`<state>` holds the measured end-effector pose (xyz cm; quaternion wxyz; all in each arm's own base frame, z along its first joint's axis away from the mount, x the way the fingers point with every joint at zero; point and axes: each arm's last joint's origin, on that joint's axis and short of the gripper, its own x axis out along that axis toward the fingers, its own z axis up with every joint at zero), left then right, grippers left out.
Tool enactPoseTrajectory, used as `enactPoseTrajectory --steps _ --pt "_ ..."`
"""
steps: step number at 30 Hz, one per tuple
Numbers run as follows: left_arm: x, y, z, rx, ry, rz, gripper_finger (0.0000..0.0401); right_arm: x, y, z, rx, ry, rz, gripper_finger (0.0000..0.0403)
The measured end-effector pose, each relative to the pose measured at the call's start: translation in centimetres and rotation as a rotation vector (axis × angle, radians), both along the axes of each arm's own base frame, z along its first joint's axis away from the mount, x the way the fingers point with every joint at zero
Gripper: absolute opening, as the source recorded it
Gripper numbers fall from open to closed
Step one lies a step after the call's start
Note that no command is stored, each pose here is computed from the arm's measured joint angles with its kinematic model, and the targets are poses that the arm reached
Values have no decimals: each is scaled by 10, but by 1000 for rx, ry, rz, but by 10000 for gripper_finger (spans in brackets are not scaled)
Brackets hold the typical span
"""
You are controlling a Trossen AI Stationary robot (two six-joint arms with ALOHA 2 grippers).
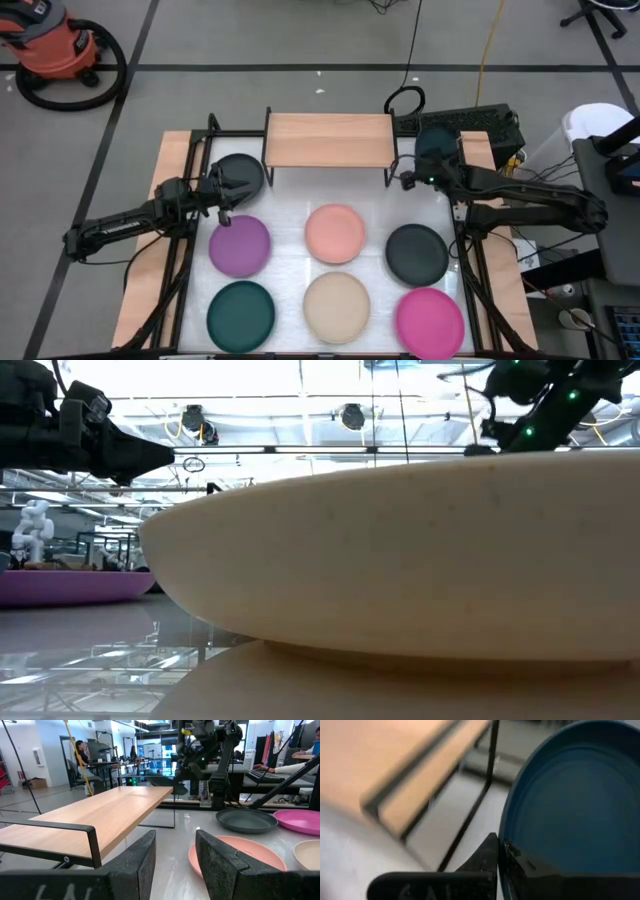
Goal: Place and stack plates onto a shelf
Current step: Put the dark blue plate on the shelf
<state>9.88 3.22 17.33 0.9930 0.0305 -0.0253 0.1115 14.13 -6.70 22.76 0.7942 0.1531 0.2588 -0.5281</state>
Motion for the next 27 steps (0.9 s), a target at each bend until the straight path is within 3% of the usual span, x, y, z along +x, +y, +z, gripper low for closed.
enactPoseTrajectory --steps 5,9,13,17,21,27 --pt "0 0 0 0 0 0 145 11 -5 28 -158 -53 33 0" --pt "0 0 0 0 0 0 145 31 -10 61 -230 -88 130 0" --pt "0 0 0 0 0 0 145 60 -20 92 -282 -35 184 0" --pt "0 0 0 0 0 0 145 102 -31 111 -270 -9 329 0" --pt "0 0 0 0 0 0 145 143 -36 109 -243 101 538 0" --pt "0 0 0 0 0 0 145 181 -43 79 -140 224 645 0"
